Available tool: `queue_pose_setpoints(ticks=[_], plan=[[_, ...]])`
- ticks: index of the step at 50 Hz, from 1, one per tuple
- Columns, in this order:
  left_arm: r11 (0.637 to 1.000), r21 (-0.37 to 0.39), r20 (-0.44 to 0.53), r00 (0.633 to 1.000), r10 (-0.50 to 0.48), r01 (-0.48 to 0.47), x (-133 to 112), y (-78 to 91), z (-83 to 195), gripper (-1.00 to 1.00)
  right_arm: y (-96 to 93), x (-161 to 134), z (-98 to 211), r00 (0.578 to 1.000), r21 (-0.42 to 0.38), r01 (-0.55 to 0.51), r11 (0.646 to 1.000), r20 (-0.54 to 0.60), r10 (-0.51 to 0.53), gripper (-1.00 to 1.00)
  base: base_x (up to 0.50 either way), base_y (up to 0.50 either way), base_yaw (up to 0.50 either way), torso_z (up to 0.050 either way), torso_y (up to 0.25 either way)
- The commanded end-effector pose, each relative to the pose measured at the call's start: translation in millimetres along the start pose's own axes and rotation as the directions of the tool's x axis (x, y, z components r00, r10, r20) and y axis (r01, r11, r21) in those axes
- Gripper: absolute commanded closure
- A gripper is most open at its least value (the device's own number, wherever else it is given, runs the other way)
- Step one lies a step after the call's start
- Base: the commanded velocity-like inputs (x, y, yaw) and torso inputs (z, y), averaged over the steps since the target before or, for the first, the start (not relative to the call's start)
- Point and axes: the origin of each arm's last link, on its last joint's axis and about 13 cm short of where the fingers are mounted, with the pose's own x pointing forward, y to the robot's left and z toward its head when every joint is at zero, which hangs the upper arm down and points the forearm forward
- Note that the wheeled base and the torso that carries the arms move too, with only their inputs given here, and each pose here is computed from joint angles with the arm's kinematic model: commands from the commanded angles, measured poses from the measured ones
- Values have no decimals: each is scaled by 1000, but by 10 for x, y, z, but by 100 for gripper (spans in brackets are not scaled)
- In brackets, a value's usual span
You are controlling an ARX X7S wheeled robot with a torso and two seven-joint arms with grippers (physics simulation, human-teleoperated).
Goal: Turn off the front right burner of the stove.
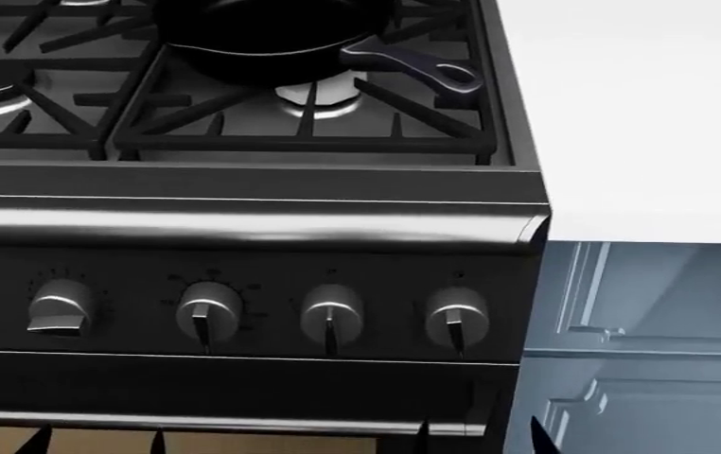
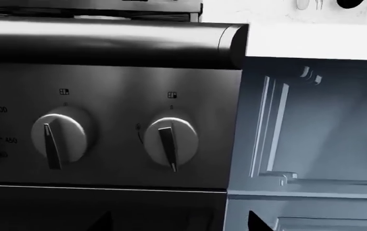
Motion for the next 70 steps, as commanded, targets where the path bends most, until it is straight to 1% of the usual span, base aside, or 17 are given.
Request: queue_pose_setpoints(ticks=[1, 18, 22, 39, 55, 60, 70], plan=[[1000, -5, -3, 1000, 1, -1, 2, 8, -5, -100, 28, 115, 214, 999, -19, -15, 1000, 47, 16, -100, 0, 0, 0, 0, 0], [1000, -8, -3, 1000, 6, -6, 12, 14, -2, -100, 48, 337, 312, 999, -44, -20, 999, 43, 21, -100, 0, 0, 0, 0, 0], [1000, -9, -5, 1000, 6, -6, 10, 13, -4, -100, 59, 358, 299, 999, -41, -13, 999, 34, 15, -100, 0, 0, 0, 0, 0], [1000, -13, -9, 1000, 7, -7, 9, 17, -12, -100, 88, 469, 230, 1000, -82, -4, 997, -3, 4, -100, 0, 0, 0, 0, 0], [1000, -15, -12, 1000, 9, -9, 16, 21, -20, -100, 63, 540, 196, 1000, -118, 12, 993, -10, -13, -100, 0, 0, 0, 0, 0], [1000, -17, -11, 1000, 10, -10, 23, 24, -13, -100, 72, 633, 210, 1000, -139, 16, 990, -14, -18, -100, 0, 0, 0, 0, 0], [1000, -22, -13, 1000, 16, -16, 28, 33, -20, -100, 144, 732, 218, 1000, -145, -1, 989, -27, -3, -100, 0, 0, 0, 0, 0]])
